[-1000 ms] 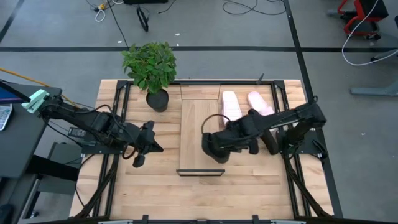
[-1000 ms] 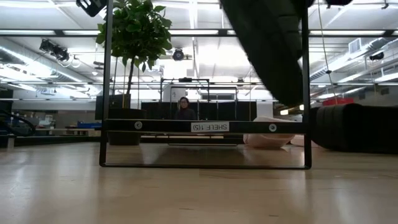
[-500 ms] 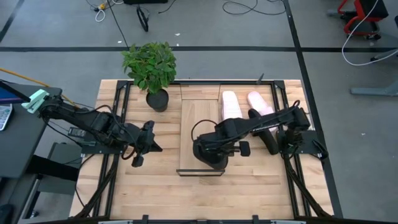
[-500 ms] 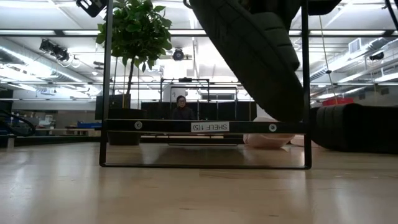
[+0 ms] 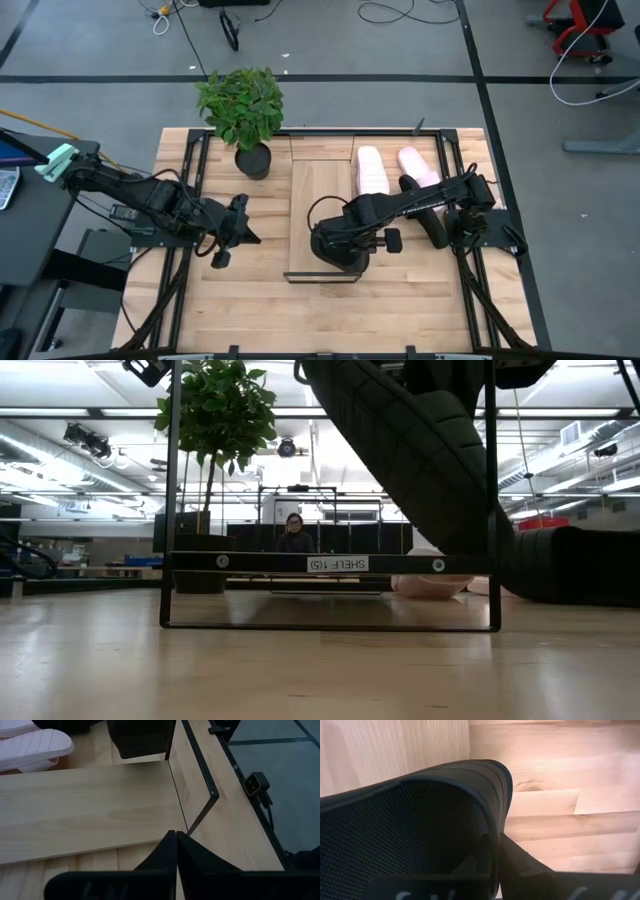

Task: Pick and place slides into the shelf
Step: Put the black slipper on the shelf

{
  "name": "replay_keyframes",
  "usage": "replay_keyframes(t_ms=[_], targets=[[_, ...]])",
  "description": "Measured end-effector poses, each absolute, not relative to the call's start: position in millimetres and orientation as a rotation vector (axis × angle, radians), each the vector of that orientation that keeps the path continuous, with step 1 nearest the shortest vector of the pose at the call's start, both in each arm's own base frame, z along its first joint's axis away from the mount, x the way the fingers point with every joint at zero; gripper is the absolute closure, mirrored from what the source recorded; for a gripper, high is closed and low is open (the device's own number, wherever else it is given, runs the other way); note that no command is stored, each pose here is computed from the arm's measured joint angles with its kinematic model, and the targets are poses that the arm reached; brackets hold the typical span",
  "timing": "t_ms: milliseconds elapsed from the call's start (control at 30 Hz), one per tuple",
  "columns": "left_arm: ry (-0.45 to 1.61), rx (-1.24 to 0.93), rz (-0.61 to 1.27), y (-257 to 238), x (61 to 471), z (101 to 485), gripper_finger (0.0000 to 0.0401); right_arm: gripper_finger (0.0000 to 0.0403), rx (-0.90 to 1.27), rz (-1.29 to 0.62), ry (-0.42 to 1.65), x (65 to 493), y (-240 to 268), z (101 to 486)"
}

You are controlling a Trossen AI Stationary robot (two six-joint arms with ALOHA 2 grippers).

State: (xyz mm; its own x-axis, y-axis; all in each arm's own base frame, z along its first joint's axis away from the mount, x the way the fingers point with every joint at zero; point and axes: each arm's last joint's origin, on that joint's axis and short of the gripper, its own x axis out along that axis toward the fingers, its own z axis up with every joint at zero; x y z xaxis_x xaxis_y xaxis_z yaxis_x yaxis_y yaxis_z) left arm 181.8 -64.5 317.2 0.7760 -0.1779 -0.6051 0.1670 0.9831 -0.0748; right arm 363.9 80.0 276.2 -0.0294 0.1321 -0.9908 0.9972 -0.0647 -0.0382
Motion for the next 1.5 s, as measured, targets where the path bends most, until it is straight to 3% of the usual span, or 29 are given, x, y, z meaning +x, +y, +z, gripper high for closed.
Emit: replay_keyframes(t_ms=[267,1500], targets=[[0.656,-0.016,-0.187,-64,182,317,0.0377,0.0392,1.340,-1.208,1.302,367,80,273],[0.656,-0.016,-0.188,-65,182,317,0.0386,0.0393,1.349,-1.137,1.249,377,82,268]])
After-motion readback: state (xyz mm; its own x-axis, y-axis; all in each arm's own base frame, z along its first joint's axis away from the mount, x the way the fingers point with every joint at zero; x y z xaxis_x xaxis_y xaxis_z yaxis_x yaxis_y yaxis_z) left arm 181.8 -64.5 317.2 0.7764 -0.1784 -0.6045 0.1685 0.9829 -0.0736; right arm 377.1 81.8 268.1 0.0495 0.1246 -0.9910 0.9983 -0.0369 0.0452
